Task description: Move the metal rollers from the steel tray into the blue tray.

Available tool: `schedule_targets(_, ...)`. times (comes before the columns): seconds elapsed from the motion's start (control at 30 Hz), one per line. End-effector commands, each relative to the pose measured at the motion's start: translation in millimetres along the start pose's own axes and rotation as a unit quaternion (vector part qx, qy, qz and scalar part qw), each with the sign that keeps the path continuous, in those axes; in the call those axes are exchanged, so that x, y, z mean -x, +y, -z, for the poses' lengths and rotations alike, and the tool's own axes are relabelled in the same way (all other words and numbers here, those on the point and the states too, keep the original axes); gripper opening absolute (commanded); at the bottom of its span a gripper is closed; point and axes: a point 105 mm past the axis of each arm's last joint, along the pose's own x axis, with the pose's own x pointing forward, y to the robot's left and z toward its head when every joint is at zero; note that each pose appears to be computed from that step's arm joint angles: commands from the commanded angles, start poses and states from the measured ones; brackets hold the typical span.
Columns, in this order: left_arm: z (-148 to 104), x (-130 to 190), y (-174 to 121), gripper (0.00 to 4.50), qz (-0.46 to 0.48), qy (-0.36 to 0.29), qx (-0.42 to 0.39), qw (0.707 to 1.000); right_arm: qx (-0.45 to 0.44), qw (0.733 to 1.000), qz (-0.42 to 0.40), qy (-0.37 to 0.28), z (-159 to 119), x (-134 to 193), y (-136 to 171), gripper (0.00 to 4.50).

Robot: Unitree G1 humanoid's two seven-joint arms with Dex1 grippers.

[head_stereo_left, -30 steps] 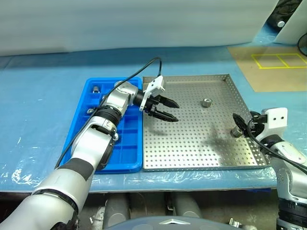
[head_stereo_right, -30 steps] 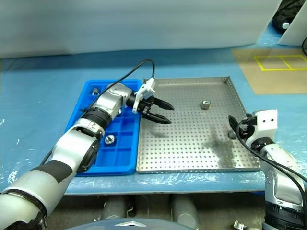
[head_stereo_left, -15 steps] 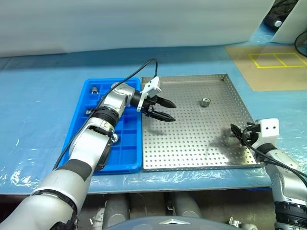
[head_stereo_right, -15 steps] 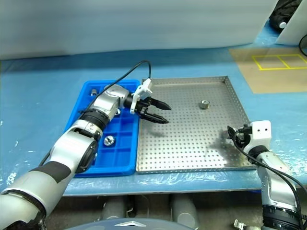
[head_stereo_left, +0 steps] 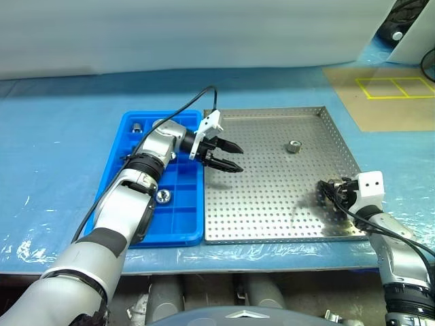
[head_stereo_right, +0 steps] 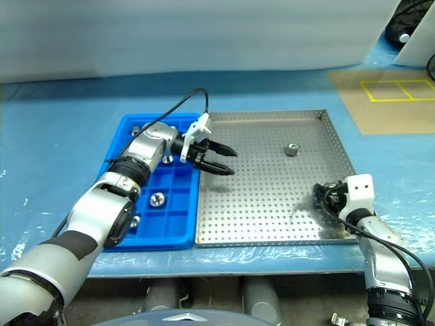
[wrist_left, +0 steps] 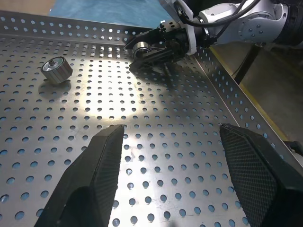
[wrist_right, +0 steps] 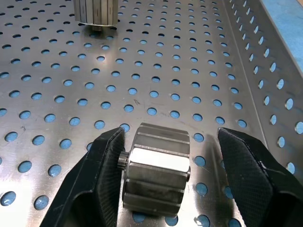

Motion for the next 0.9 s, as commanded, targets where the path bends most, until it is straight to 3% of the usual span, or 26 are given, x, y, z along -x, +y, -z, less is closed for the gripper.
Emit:
schedule_targets(0.03, -10.1, 5.4, 2.1, 3.40, -0.009, -0.005, -0.022, 1.000, -0.014, 1.000, -0.009, 0.022, 16.0, 0.6, 6.1, 2.22)
schedule_targets(0.13, -11.6, 7.5, 3.4, 3.40, -0.014, -0.007, -0.024, 1.000, -0.009, 1.000, -0.005, 0.016, 12.5, -2.6, 7.0, 1.28)
schedule_targets(0.3, -21.7, 20.6, 19.5, 3.40, -0.081, -0.016, -0.032, 0.996, 0.007, 1.000, -0.027, -0.001, -5.6, -14.0, 18.7, 1.24)
schedule_targets(0.47, -40.7, 47.9, 31.5, 3.40, -0.135, -0.045, -0.031, 0.989, 0.005, 0.997, -0.065, -0.051, -42.8, -26.8, 34.2, 1.24)
schedule_targets(0.57, -50.4, 86.1, 37.6, 3.40, -0.187, -0.061, -0.018, 0.980, 0.026, 0.984, -0.145, -0.104, -90.6, -40.8, 67.0, 1.24)
schedule_targets(0.67, -42.6, 111.9, 28.9, 3.40, -0.195, -0.038, -0.016, 0.980, 0.035, 0.962, -0.229, -0.143, -127.8, -48.3, 103.5, 1.24)
schedule_targets(0.77, -38.0, 126.2, 20.9, 3.40, -0.198, -0.030, -0.008, 0.980, 0.046, 0.947, -0.278, -0.155, -142.9, -52.3, 127.3, 1.24)
schedule_targets(0.9, -20.0, 153.7, -4.4, 3.40, -0.227, -0.011, 0.010, 0.974, 0.054, 0.898, -0.405, -0.164, -159.4, -50.7, 187.6, 1.24)
